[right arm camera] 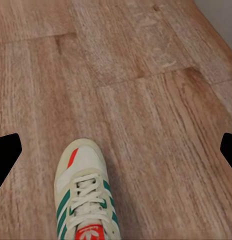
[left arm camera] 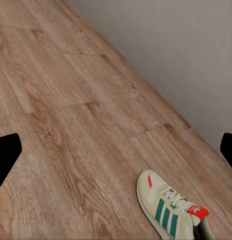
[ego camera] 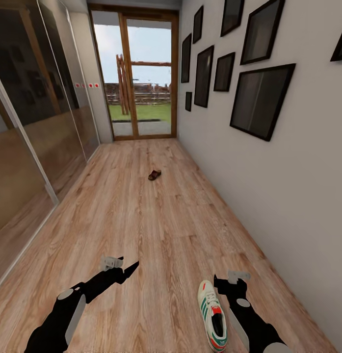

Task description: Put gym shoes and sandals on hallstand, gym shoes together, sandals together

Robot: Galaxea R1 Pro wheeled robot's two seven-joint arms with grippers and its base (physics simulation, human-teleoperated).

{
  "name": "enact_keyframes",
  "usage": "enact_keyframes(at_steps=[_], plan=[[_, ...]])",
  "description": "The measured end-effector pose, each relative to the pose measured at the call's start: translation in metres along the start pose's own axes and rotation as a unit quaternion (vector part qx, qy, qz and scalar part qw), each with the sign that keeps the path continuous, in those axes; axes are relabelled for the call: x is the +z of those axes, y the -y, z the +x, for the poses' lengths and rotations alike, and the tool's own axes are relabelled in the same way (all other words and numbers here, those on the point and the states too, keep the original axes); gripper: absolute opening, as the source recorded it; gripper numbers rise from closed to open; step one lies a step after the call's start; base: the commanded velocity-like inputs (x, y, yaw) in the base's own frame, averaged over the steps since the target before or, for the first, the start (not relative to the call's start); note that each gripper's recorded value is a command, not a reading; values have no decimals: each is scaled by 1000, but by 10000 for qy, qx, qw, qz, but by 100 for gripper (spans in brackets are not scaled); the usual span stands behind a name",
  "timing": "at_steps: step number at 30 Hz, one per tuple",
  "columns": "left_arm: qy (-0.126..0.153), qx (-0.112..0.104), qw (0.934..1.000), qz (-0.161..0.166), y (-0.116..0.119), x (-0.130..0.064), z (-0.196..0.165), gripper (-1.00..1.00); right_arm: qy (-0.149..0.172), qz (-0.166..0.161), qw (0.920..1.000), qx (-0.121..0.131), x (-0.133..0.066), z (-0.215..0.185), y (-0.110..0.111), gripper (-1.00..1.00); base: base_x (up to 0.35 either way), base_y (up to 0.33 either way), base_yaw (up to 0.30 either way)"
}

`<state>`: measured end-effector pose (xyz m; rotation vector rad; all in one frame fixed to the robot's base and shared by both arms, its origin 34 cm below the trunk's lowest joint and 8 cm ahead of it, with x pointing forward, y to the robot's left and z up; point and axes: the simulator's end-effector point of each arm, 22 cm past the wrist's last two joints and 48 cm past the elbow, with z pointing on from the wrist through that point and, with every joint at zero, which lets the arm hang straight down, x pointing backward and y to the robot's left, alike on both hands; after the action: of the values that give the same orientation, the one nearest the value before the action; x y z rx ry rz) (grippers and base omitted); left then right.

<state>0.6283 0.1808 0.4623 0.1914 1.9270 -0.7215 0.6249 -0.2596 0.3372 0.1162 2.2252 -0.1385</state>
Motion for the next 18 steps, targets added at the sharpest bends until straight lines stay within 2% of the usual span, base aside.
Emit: enact_keyframes(at_steps=[9, 18], plan=[[-50, -41, 10000, -9, -8, 3, 26, 100, -64, 2, 10000, -1, 10, 26, -1, 100, 0, 0, 0], [-234, -191, 9995, -59, -20, 7, 50, 100, -350, 17, 9994, -44, 18, 58, 0, 100, 0, 0, 0]])
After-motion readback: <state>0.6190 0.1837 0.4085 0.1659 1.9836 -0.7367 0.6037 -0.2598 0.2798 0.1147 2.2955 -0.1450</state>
